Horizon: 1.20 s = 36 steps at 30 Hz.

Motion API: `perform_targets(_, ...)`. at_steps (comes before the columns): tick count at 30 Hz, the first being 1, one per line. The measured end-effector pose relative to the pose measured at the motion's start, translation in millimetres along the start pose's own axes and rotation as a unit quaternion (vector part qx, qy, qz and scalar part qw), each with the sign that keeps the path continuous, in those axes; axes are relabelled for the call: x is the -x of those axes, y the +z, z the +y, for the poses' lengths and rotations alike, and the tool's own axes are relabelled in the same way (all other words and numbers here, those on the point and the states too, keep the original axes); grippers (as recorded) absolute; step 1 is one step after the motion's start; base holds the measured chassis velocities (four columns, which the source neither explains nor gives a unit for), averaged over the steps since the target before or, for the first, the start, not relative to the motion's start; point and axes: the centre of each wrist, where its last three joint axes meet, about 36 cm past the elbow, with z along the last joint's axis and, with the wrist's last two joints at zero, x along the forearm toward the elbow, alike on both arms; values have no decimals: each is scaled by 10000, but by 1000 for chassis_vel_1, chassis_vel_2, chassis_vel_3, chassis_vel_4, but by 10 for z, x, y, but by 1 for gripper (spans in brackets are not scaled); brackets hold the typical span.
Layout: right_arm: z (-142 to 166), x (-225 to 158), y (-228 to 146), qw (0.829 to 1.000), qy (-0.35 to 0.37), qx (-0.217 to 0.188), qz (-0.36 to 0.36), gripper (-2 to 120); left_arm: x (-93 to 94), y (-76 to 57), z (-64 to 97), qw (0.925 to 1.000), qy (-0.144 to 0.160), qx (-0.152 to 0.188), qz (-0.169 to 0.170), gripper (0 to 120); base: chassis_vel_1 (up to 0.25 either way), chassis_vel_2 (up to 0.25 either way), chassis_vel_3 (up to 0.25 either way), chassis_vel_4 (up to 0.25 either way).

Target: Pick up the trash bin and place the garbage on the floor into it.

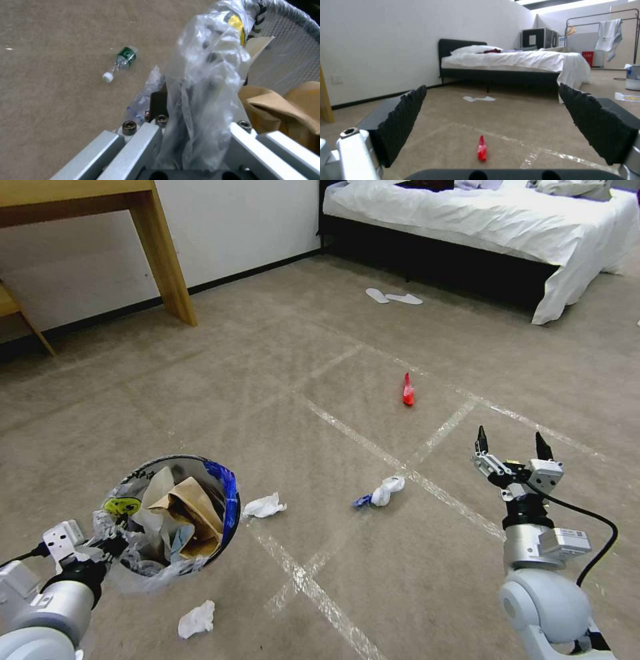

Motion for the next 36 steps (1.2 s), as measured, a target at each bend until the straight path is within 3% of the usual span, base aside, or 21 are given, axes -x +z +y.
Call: perform_targets(36,49,67,46,9998,-139,155,-6,100,14,-95,136,9996,-252,22,-141,1,-6,2,4,-5)
